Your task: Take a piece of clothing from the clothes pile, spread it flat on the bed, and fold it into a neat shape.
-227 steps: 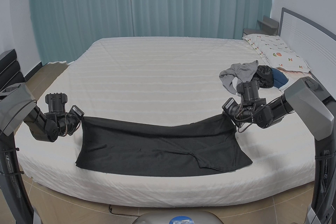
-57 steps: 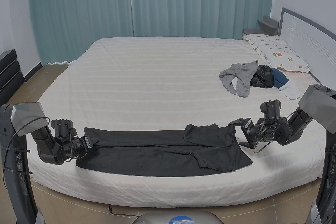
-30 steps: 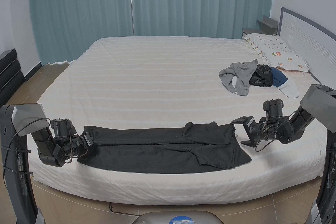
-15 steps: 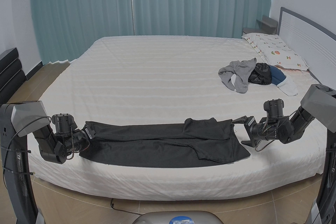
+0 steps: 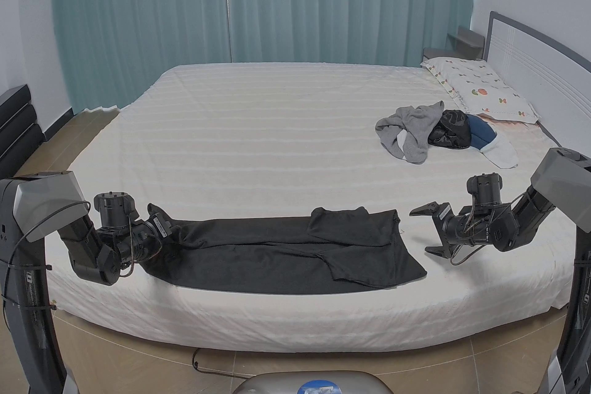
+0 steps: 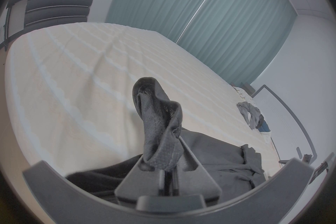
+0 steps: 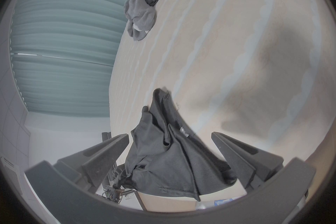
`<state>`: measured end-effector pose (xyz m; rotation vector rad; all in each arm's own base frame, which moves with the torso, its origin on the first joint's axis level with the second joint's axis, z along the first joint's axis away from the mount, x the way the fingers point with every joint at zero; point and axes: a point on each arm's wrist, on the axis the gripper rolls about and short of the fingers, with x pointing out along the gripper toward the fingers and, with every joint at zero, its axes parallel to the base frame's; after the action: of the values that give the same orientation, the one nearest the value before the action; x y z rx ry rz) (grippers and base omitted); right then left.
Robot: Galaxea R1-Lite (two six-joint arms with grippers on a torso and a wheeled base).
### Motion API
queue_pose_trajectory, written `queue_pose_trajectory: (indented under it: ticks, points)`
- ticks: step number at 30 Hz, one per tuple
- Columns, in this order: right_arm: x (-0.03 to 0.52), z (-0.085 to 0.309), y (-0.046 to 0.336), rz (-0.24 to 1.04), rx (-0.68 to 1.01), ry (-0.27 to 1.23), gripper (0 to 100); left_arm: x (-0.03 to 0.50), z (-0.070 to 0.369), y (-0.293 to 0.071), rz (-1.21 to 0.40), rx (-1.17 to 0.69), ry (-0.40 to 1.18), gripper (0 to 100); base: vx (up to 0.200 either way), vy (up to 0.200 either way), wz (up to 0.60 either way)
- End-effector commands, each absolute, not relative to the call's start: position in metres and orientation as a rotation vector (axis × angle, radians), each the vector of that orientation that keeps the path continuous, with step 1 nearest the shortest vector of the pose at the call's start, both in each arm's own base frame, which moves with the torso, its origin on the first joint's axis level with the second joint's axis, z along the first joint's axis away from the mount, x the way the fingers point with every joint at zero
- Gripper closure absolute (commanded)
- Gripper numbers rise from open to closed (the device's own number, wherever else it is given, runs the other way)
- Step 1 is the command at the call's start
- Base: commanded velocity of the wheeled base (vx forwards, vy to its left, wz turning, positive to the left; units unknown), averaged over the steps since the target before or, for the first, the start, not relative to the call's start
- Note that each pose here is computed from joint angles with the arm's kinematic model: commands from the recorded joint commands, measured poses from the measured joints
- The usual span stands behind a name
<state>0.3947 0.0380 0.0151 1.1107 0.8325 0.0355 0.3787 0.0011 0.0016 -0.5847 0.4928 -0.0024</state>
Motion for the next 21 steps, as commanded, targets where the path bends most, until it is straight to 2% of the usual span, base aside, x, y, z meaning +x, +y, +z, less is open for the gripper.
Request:
queue_pose_trajectory:
  ticks: [1, 13, 21]
  points:
    - [0.393, 0.012, 0.04, 0.051, 1.107, 0.818, 0, 0.377, 0.021, -0.01, -0.018, -0.575, 0.457, 100, 0.0, -0.2, 0.0]
    - [0.386, 0.007, 0.043, 0.085, 1.097, 0.78, 0, 0.379, 0.074, -0.044, -0.024, -0.536, 0.505, 100, 0.0, -0.2, 0.0]
    - [0.386, 0.006, 0.043, 0.086, 1.094, 0.781, 0, 0.38, 0.083, -0.075, -0.014, -0.508, 0.552, 100, 0.0, -0.2, 0.0]
